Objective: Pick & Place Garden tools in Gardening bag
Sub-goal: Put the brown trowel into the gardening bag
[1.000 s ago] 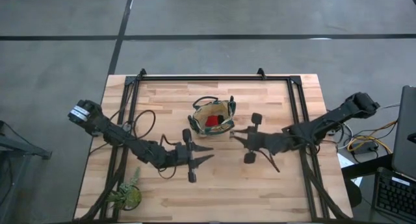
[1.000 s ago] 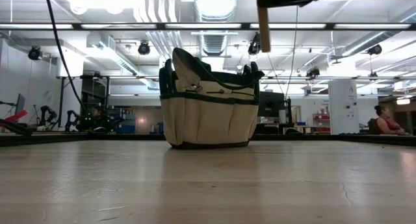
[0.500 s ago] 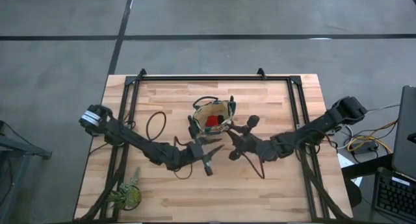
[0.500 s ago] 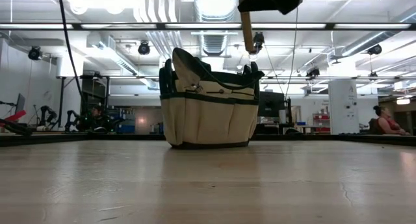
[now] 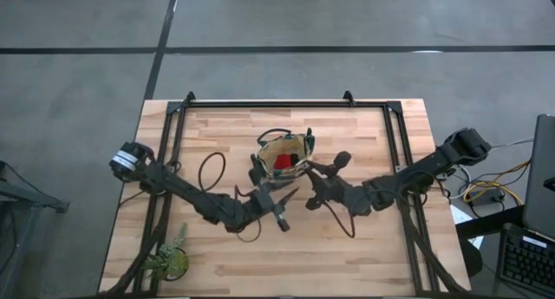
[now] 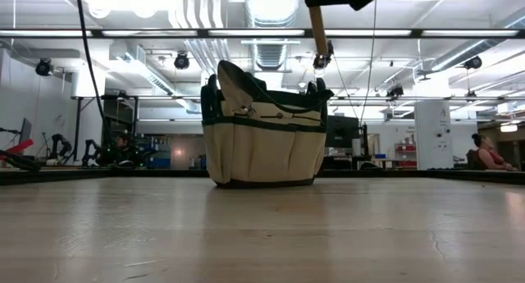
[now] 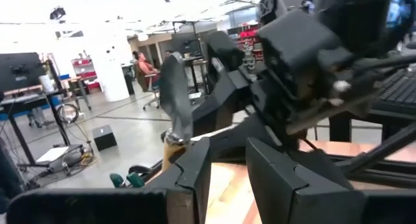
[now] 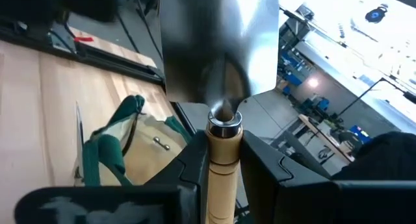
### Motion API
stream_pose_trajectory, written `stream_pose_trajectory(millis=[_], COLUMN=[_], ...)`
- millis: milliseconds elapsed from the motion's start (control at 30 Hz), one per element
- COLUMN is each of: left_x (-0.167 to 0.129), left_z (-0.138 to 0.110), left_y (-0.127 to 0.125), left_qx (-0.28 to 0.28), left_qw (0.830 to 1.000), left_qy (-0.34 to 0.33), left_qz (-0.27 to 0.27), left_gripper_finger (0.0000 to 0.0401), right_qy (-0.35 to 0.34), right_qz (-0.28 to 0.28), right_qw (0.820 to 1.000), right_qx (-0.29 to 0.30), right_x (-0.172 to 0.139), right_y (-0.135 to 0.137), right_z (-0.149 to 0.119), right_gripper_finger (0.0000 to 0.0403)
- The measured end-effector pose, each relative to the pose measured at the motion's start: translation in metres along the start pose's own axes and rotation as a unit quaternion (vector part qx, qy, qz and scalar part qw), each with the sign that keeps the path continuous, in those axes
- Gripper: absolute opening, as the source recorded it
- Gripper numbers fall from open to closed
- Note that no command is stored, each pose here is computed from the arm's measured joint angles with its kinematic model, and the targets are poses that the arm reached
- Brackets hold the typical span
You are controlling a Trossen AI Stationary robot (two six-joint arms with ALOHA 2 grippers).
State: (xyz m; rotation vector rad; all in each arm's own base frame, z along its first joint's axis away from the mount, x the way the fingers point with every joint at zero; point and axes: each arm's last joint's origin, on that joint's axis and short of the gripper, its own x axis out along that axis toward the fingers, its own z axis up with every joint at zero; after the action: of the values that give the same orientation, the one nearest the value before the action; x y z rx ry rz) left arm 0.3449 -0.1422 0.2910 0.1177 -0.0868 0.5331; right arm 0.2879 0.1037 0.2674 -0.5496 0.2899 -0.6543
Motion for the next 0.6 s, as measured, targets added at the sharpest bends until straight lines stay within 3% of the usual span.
stream_pose_trajectory(millis=[600], left_x=[0.002], left_z=[0.000], left_y=[0.003], left_qx=[-0.013], left_qw=[1.000], left_qy=[0.003], left_qz=[0.022], left_gripper_finger=[0.0101], right_qy=[-0.007], right_qz=[0.037], right_qw=[0.999], right_qx=[0.023], right_x=[0.000], right_y=[0.019], right_z=[-0.006], right_gripper_finger=[0.0059])
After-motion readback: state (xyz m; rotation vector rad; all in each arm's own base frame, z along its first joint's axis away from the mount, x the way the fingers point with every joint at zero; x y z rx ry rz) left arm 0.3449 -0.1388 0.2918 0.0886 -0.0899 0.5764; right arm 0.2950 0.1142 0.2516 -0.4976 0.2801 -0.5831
